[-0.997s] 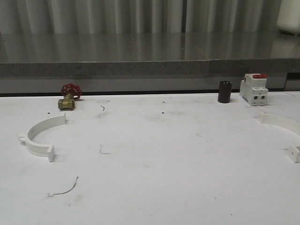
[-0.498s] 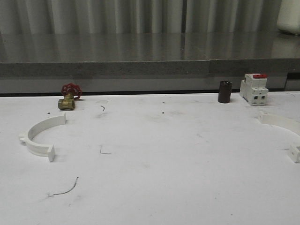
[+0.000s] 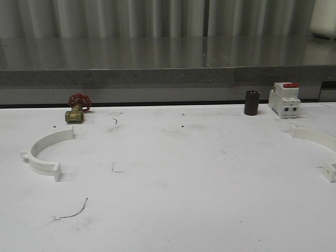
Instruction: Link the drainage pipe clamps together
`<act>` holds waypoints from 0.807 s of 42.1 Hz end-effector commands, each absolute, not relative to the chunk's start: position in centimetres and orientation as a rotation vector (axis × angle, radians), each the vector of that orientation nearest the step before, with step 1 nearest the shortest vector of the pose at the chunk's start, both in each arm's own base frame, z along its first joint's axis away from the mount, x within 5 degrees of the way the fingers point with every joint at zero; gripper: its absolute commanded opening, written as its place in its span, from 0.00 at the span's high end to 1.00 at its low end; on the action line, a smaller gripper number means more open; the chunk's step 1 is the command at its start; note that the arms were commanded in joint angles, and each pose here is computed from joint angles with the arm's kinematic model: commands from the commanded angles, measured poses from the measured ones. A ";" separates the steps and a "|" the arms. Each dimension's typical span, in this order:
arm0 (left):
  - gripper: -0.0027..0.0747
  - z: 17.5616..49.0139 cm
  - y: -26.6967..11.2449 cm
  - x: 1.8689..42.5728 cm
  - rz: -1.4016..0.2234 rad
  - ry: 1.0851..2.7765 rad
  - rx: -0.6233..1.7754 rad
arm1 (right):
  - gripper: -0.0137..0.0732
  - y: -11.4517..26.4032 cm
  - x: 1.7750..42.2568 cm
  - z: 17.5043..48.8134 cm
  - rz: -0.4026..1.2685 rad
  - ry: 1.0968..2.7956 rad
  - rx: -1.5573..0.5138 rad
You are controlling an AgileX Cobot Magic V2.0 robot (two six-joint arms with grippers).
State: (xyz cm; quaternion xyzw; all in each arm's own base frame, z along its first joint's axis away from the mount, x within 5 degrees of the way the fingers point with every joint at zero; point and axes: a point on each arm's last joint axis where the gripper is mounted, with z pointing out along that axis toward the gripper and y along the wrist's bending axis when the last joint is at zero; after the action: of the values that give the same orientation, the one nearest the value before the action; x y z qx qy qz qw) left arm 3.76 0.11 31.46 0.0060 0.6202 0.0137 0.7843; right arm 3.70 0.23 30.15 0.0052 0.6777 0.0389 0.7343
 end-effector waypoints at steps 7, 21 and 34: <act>0.99 38.8 0.3 6.2 0.043 1.502 -0.008 | 0.98 0.3 5.6 36.4 0.082 1.598 0.010; 0.99 35.4 0.4 13.3 0.062 1.932 -0.017 | 0.98 0.6 12.1 33.5 0.077 2.015 0.012; 0.94 32.4 0.4 17.3 0.073 2.137 -0.004 | 0.74 0.7 15.0 31.5 0.073 2.164 0.016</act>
State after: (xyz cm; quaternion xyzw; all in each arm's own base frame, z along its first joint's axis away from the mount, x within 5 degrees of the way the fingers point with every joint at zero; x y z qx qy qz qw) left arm 16.70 0.51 31.02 -0.0048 0.8953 0.0338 0.4442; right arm 14.39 0.70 30.11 0.0048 0.9006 0.0295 0.4337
